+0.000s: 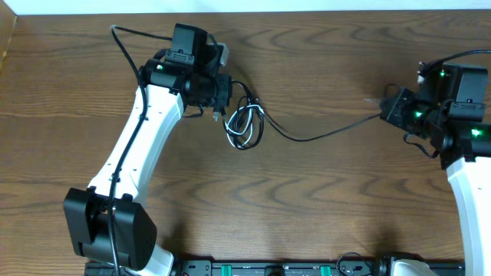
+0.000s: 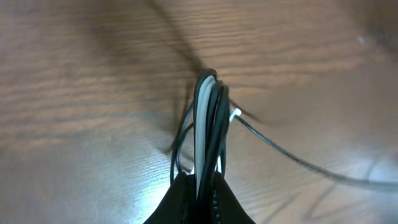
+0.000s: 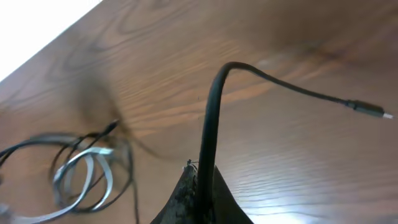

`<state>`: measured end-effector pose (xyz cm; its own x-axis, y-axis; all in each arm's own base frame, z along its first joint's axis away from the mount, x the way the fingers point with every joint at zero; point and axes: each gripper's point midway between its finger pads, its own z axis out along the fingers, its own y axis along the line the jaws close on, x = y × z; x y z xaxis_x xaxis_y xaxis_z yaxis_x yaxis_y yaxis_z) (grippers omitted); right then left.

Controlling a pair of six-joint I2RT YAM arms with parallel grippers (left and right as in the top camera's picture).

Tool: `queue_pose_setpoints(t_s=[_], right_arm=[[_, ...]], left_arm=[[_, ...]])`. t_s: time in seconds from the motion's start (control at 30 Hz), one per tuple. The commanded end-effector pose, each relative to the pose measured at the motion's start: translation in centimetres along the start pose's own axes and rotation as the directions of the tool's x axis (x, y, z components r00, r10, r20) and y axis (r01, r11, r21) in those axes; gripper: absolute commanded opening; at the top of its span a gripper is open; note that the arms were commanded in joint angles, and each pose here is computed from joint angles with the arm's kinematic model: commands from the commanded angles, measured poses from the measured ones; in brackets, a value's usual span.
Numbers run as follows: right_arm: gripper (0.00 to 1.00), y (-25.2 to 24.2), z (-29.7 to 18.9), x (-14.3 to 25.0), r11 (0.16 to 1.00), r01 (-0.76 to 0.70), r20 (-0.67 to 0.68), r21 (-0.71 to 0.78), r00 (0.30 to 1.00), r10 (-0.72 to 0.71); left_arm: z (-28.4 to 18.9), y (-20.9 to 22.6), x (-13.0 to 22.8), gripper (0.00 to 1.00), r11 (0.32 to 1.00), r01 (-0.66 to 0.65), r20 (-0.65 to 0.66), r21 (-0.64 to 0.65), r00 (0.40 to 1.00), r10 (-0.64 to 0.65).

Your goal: Untangle cables

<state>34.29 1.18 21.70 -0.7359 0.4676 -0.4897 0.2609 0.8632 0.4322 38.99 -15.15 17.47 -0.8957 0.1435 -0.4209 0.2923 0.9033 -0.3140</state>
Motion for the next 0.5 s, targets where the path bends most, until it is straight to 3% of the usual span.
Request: queue_pose_setpoints(t_s=[0.0,0.13,0.27,0.37,0.47], right_arm=[[0.01,-4.5,-0.9,-1.9,0.978,-0.046,0.092,0.205,0.995,0.028],[0.01,-9.2,-1.7,-2.4,0.921,-0.134,0.128,0.365,0.987,0.093],[0.01,-13.3,-1.5,-2.4,0.872,-0.218,0.122,0.438,0.976,0.182],[0.01,-16.0,-1.0,-2.1,0.842,-0.275,0.109,0.464,0.961,0.253],[0.01,-17.0,0.3,-1.7,0.864,-0.286,0.046,0.415,0.955,0.294]], left_arm=[[-1.3,-3.3,0.0,0.07,0.949,-0.262,0.058,0.175,0.965,0.256],[-3.6,-4.2,-0.8,0.07,0.921,-0.347,0.14,0.176,0.935,0.325],[-5.4,-3.3,-1.4,0.07,0.929,-0.342,0.185,0.145,0.931,0.314],[-6.1,-2.1,-1.7,0.07,0.942,-0.31,0.195,0.128,0.939,0.283],[-6.2,-1.5,-1.7,0.07,0.949,-0.29,0.191,0.125,0.945,0.264]])
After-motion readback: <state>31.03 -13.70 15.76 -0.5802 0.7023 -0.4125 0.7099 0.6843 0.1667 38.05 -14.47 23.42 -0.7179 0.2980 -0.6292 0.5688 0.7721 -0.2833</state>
